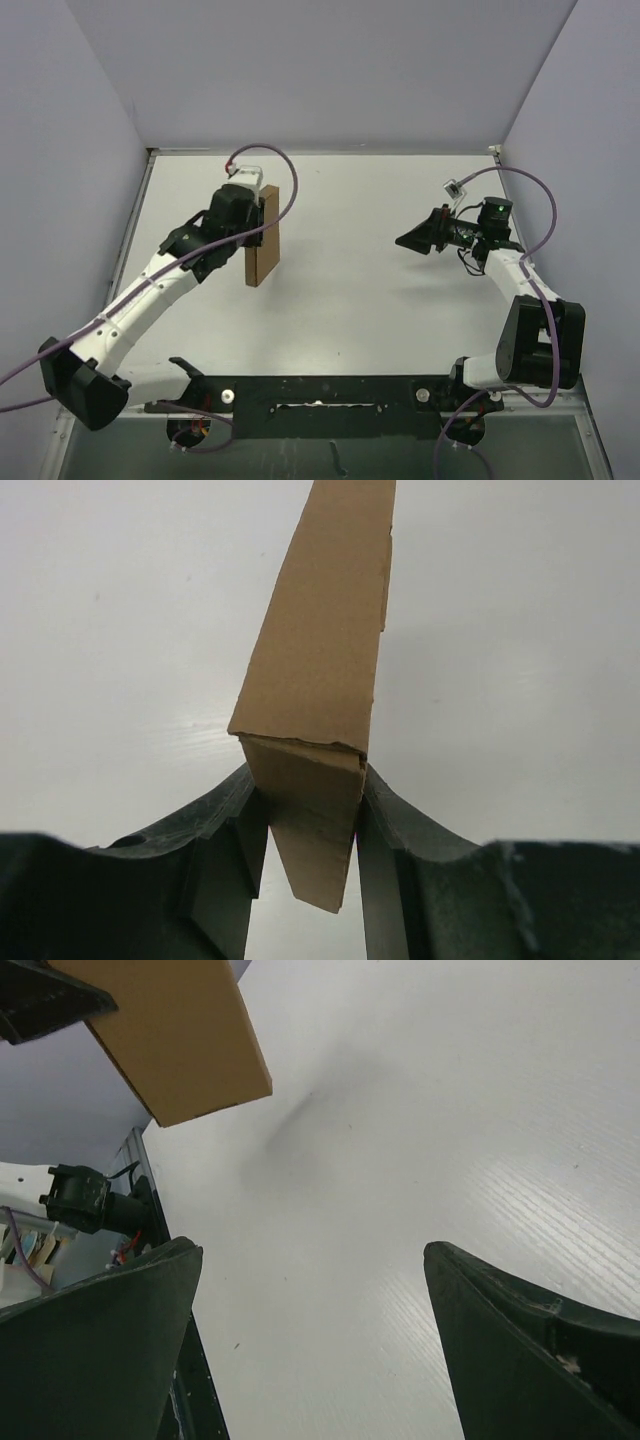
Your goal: Fold the paper box
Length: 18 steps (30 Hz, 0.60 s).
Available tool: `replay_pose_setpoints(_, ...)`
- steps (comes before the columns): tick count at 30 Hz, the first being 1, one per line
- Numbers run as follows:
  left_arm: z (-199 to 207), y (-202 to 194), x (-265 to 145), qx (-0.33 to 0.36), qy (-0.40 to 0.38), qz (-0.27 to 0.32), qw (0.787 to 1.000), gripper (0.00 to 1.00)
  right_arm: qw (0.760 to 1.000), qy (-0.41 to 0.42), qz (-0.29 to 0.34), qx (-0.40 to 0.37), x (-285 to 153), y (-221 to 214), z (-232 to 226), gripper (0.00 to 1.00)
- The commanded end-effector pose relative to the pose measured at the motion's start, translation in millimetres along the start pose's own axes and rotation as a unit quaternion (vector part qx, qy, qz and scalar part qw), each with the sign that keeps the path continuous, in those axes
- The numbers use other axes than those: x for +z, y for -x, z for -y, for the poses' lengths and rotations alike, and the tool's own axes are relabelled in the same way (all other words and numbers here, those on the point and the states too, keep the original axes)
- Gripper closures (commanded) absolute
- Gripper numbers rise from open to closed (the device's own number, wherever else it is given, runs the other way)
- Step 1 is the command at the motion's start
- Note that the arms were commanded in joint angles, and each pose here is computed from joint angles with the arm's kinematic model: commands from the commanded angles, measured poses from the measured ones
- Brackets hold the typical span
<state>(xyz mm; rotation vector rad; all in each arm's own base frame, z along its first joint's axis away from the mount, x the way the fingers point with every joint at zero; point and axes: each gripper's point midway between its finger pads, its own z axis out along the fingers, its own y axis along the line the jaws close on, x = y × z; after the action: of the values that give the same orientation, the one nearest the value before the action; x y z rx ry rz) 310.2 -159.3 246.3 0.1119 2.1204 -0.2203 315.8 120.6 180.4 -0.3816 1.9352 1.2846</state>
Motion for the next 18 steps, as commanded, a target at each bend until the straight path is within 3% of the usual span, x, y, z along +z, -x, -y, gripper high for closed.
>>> replay_pose_setpoints(1, -41.7, -47.7, -6.0, 0.188, 0.144, -0.130, 0.963, 1.00, 0.999, -0.006, 0.010, -0.040, -3.1, 18.7, -4.1, 0.00)
replay_pose_setpoints(8, 21.9, -40.3, 35.5, 0.318, 0.188, -0.104, 0.923, 0.99, 0.999, -0.013, 0.012, -0.035, -6.9, 19.4, -1.5, 0.00)
replay_pose_setpoints(13, 81.3, -59.5, 59.3, 0.364, 0.141, -0.091, 0.916, 0.68, 0.999, -0.015, 0.014, -0.030, -9.0, 19.8, 1.8, 0.00)
replay_pose_setpoints(16, 114.7, -78.4, 65.9, 0.370, 0.098, -0.102, 0.918, 0.37, 0.999, -0.015, 0.012, -0.029, -8.9, 18.9, 3.6, 0.00)
replay_pose_setpoints(18, 133.6, -87.2, 63.2, 0.363, 0.067, -0.109, 0.923, 0.24, 0.999, -0.018, 0.010, -0.028, -9.0, 18.2, 5.0, 0.00)
